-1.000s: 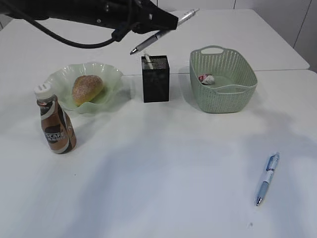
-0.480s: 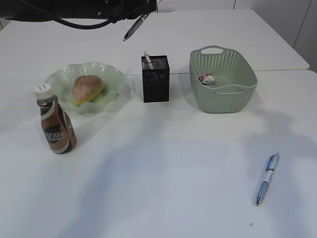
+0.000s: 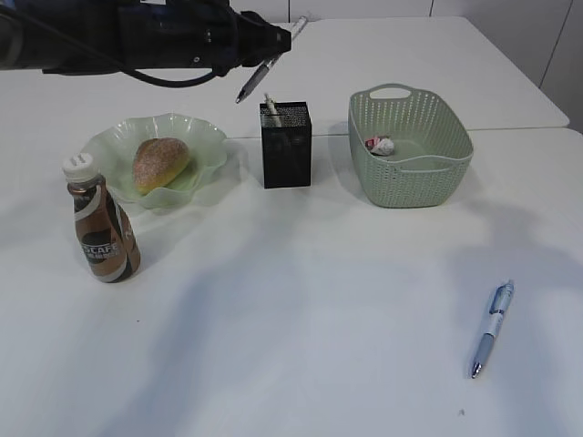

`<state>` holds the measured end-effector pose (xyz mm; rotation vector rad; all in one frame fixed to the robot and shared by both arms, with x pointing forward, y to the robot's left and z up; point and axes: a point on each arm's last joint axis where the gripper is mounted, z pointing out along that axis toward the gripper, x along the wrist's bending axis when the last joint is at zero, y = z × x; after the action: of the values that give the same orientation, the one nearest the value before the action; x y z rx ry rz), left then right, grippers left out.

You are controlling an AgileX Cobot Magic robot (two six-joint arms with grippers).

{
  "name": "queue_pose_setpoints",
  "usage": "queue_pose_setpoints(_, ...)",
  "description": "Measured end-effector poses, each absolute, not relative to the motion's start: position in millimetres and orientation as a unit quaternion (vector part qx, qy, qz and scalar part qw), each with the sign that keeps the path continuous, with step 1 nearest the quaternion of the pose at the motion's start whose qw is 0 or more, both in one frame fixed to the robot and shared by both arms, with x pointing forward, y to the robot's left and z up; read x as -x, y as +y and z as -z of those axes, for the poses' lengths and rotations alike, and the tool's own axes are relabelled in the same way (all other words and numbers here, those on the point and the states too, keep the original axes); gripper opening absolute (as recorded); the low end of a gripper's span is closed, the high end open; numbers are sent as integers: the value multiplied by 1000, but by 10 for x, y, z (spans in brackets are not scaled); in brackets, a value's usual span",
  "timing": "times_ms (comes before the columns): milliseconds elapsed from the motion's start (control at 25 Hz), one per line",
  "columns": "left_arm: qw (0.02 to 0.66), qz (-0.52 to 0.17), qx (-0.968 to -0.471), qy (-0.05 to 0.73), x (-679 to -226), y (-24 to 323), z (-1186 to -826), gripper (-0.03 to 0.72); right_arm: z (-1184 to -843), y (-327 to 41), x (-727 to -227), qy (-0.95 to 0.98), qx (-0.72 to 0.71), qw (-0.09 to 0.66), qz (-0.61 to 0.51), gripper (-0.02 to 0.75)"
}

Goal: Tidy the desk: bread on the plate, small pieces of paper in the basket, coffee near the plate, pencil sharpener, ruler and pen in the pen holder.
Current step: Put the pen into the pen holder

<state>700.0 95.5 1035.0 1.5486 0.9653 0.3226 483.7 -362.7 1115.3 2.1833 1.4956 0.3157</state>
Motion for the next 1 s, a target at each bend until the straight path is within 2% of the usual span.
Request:
queue_pose_setpoints(320, 611, -153, -719, 293, -7007, 833, -10120, 60, -11153, -3627, -4837, 545, -796, 236, -115, 312)
queue_pose_setpoints(520, 605, -160, -726, 286, -7035, 854, -10043, 60, -11153, -3627, -4837, 545, -796, 236, -115, 312)
queue_pose_setpoints(1000, 627, -194, -698, 286, -7311, 940, -10229, 60, -11153, -3627, -4837, 545, -796, 236, -115, 312)
